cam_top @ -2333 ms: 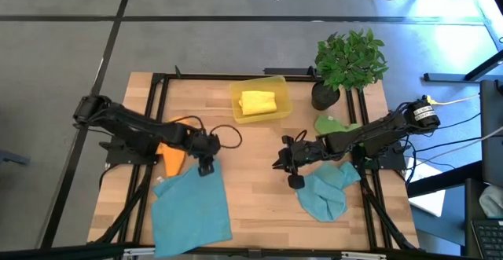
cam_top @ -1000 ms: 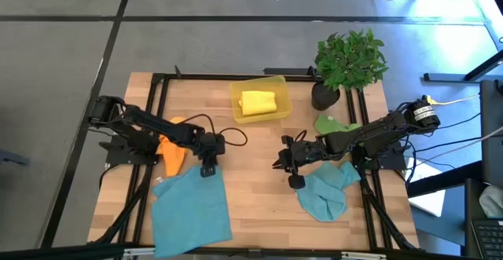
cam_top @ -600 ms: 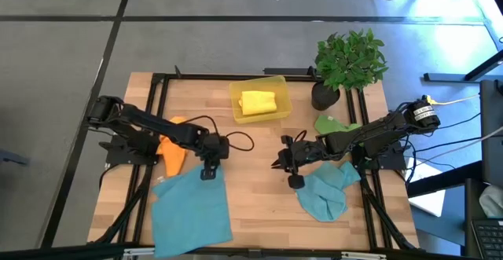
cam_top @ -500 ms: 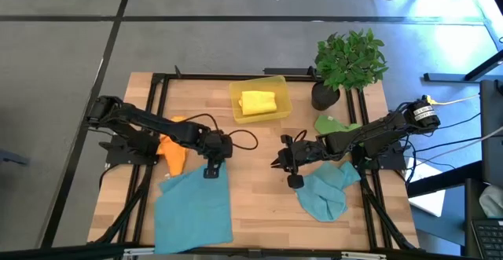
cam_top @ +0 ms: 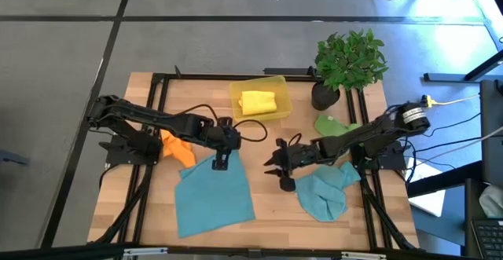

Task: Fold microfiber towels
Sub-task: Fold the left blue microfiber towel

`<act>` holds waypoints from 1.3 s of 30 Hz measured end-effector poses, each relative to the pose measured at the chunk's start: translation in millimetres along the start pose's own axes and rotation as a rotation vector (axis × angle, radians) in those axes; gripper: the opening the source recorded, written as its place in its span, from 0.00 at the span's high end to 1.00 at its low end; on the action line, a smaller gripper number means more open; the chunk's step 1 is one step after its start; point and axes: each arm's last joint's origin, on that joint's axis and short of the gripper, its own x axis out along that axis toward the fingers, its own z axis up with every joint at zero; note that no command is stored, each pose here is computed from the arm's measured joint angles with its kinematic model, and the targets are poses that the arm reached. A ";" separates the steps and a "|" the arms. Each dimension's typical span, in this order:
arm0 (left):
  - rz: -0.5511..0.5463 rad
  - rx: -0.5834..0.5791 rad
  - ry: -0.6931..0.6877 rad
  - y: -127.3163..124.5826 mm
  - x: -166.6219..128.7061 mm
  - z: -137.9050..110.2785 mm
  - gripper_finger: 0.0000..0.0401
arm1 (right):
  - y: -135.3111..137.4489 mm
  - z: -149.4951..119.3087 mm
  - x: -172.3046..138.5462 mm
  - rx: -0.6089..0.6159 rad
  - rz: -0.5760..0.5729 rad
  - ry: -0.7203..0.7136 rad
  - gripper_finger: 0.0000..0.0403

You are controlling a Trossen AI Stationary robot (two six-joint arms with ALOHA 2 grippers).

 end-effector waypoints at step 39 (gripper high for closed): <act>0.161 -0.008 -0.085 8.0 -26.0 19.3 1.00 | 1.2 -39.2 86.7 0.292 0.342 0.159 0.33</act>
